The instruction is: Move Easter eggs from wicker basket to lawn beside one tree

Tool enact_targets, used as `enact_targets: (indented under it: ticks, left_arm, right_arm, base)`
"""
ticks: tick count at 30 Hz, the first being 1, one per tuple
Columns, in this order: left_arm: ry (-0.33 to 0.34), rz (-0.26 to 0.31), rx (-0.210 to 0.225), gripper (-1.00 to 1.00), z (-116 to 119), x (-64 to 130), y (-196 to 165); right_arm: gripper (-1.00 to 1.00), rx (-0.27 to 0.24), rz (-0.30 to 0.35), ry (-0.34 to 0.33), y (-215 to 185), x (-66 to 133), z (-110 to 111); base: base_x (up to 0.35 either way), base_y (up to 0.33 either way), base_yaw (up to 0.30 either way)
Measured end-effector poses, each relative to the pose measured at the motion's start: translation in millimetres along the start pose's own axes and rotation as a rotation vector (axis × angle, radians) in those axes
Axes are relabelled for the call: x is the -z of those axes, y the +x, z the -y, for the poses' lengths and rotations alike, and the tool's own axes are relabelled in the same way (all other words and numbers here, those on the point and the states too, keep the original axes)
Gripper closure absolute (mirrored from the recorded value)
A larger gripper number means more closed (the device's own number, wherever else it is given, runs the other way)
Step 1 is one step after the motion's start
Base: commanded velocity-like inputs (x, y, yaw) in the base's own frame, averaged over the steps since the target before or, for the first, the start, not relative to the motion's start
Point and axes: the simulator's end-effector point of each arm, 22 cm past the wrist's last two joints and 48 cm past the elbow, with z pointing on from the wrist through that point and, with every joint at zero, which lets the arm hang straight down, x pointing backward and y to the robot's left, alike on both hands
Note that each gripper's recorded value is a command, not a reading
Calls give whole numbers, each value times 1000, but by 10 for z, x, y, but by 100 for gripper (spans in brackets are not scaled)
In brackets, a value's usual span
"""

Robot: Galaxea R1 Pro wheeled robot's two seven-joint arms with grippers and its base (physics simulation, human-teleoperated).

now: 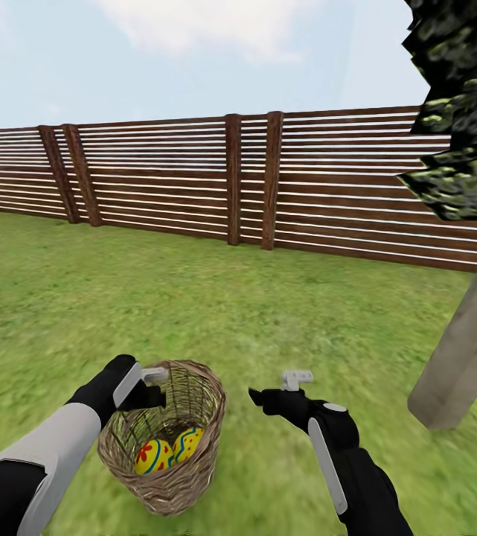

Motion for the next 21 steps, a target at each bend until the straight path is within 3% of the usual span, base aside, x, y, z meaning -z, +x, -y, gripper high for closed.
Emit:
enact_targets:
  ticks: [4, 13, 21]
  left_arm:
    - [-1, -13, -1, -100, 0, -83, 32]
    - [1, -9, -2, -100, 12, -75, 19]
    - [1, -9, -2, -100, 13, -72, 18]
  right_arm:
    - [-100, -7, -15, 2, 71, -51, 31]
    - [-100, -7, -15, 2, 70, -50, 30]
    - [-100, -6, -14, 1, 68, -49, 29]
  base:
    - [0, 0, 0]
    - [1, 0, 0]
    - [151, 18, 0]
